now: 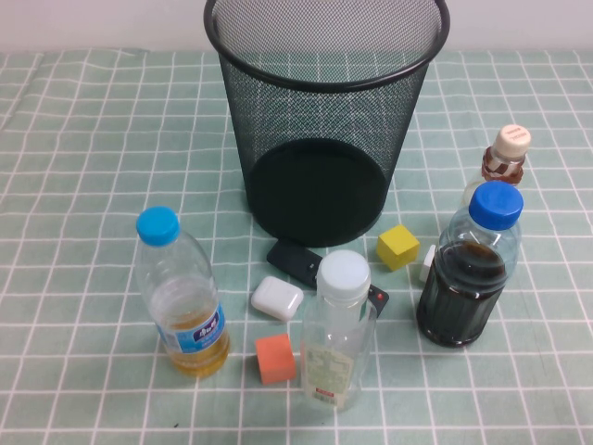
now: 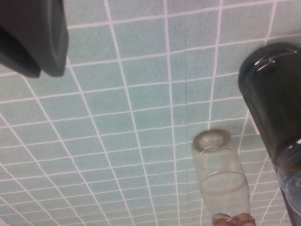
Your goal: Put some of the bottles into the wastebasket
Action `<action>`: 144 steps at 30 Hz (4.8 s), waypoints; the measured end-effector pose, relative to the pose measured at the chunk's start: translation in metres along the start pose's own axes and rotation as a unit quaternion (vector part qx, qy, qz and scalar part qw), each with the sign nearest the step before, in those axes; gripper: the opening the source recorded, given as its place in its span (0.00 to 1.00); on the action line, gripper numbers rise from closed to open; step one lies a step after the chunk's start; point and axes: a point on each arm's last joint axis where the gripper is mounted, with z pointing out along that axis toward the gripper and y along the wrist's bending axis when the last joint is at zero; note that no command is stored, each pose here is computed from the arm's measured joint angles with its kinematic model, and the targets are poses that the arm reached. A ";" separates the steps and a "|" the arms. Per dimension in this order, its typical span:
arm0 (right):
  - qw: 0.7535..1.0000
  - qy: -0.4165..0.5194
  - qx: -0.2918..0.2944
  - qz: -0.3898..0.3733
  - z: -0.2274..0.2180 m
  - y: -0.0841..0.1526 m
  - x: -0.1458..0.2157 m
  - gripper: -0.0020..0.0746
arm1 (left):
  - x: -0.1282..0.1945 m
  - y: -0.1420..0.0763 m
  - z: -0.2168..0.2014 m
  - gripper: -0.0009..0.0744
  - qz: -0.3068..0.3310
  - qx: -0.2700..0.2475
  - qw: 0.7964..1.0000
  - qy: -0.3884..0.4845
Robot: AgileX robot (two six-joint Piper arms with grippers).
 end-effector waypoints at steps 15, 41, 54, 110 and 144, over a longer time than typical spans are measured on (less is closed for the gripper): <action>1.000 0.000 0.000 0.000 0.000 0.000 0.000 0.02 | -0.111 -0.095 0.015 0.01 0.145 0.148 0.914 0.348; 1.000 0.000 0.000 0.000 0.000 0.000 0.000 0.02 | -0.047 -0.221 0.069 0.01 0.226 0.452 0.825 0.254; 1.000 0.000 0.000 0.000 0.000 0.000 0.000 0.02 | -0.002 -0.226 0.078 0.53 0.229 0.403 0.870 0.166; 1.000 0.000 0.000 0.000 0.000 0.000 0.000 0.02 | -0.195 -0.308 0.141 0.45 0.295 0.387 0.841 0.235; 1.000 0.000 0.000 0.000 0.000 0.000 0.000 0.02 | -0.012 -0.306 0.404 0.45 0.322 0.259 0.858 0.305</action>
